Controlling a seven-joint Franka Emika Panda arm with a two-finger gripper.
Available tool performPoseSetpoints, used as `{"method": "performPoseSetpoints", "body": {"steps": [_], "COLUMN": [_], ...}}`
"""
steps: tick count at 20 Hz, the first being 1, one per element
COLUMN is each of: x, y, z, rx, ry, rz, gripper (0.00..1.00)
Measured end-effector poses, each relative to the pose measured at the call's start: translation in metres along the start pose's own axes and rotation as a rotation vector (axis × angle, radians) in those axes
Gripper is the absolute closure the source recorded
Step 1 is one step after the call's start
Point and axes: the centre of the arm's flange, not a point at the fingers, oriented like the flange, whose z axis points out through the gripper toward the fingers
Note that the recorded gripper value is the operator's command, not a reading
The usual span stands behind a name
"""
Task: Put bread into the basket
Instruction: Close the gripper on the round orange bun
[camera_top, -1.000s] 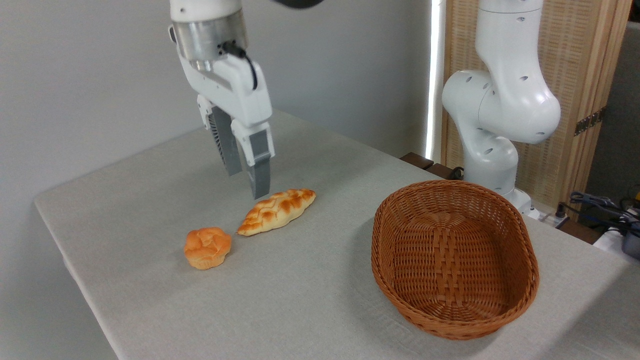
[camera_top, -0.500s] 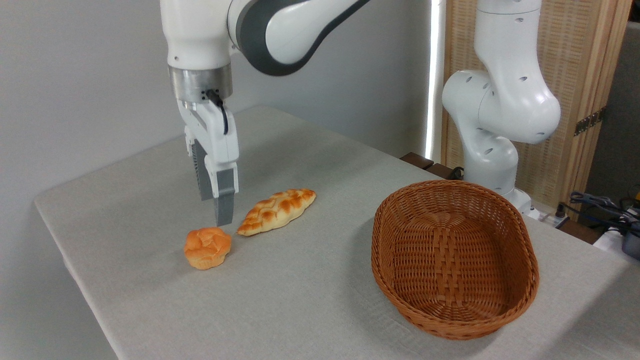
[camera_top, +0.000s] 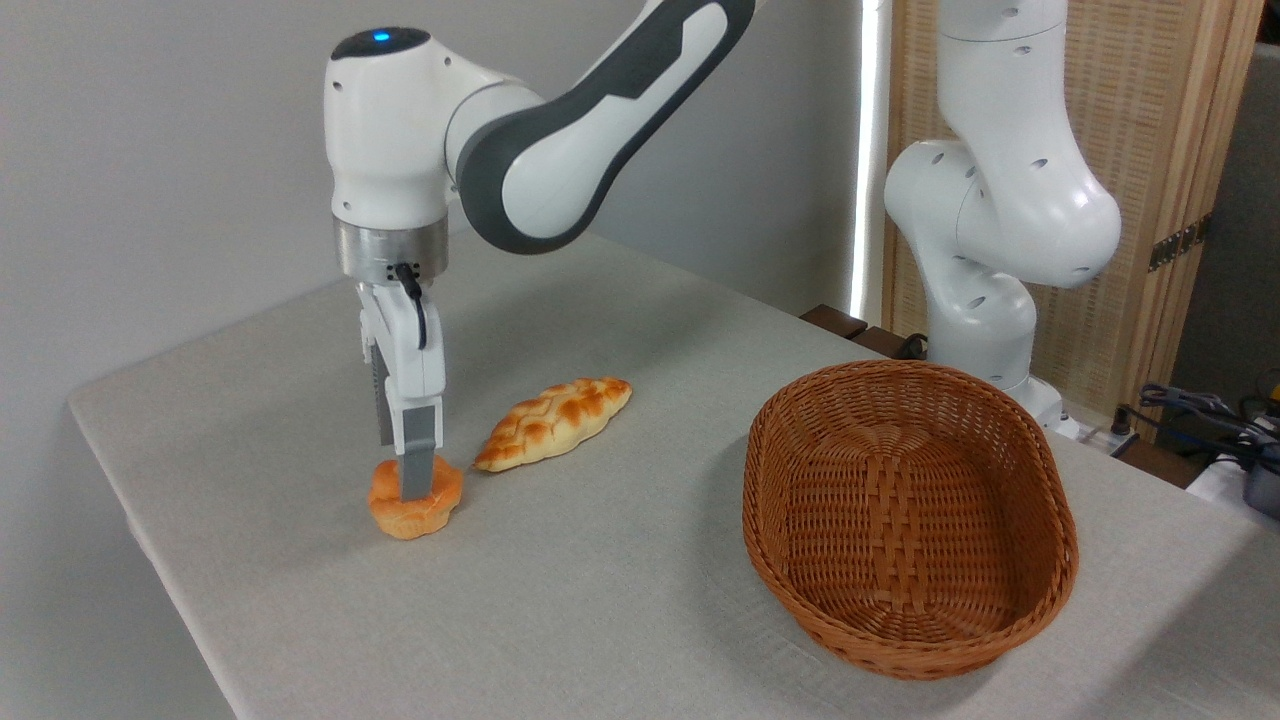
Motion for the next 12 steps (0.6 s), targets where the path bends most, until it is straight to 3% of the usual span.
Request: {"method": "performPoseSetpoints", "body": {"steps": [7,12], "x": [-0.0017,-0.0048], "y": [-0.0016,0.0013], "z": [0.0008,0.0076], "rx": [0.037,0.029], "ry": [-0.028,-0.041], "rz": [0.053,0.075], "gripper": [0.00,0.00]}}
